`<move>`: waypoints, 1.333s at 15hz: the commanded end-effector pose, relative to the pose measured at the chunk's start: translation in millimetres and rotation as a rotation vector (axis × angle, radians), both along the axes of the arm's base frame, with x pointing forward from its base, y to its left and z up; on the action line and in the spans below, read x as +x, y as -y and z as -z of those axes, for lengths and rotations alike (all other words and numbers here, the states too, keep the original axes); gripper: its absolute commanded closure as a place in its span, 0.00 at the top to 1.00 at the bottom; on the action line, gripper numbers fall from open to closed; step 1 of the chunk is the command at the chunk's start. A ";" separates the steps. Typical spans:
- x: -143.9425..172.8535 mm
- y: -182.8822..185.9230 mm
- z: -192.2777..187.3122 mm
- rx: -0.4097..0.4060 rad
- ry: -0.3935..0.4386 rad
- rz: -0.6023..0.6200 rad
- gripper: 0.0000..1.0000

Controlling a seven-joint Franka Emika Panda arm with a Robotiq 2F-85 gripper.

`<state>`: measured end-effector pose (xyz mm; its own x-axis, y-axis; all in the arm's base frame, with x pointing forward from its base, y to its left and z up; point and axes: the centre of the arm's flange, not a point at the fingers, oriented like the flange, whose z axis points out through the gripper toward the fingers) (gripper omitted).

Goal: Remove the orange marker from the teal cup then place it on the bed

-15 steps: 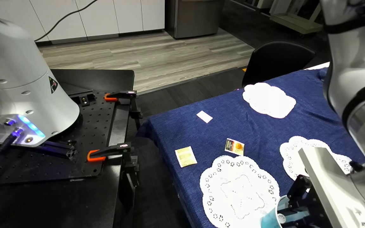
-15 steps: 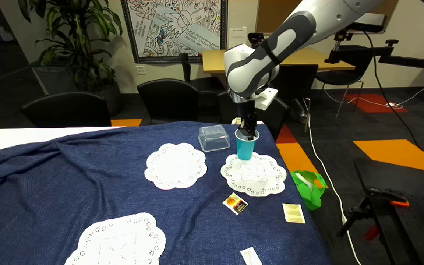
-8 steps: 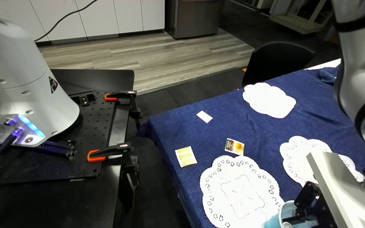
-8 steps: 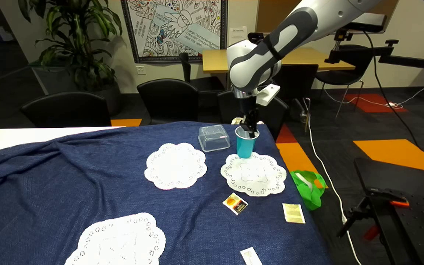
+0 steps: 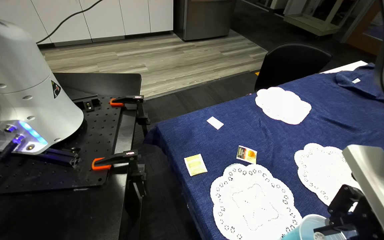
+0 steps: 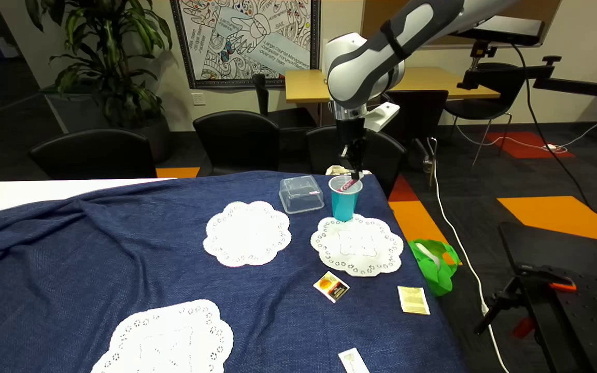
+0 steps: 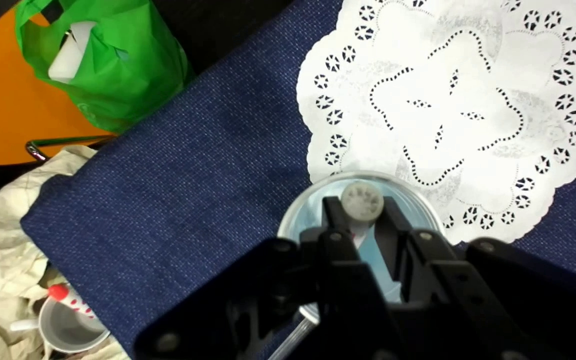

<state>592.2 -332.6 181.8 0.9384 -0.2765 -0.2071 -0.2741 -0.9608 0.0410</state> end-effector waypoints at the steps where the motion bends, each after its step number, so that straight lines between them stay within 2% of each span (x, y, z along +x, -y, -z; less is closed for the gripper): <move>1: -25.2 -13.6 -39.2 0.002 0.016 0.024 0.05; 11: -62.8 -42.3 -134.5 -0.075 0.117 -0.009 0.05; 16: -64.4 -61.1 -171.6 -0.133 0.187 -0.071 0.05; 20: -55.4 -76.0 -186.0 -0.175 0.261 -0.129 0.05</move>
<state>545.7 -274.4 358.3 0.9830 -0.1815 0.0275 -0.1835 -0.9756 0.1201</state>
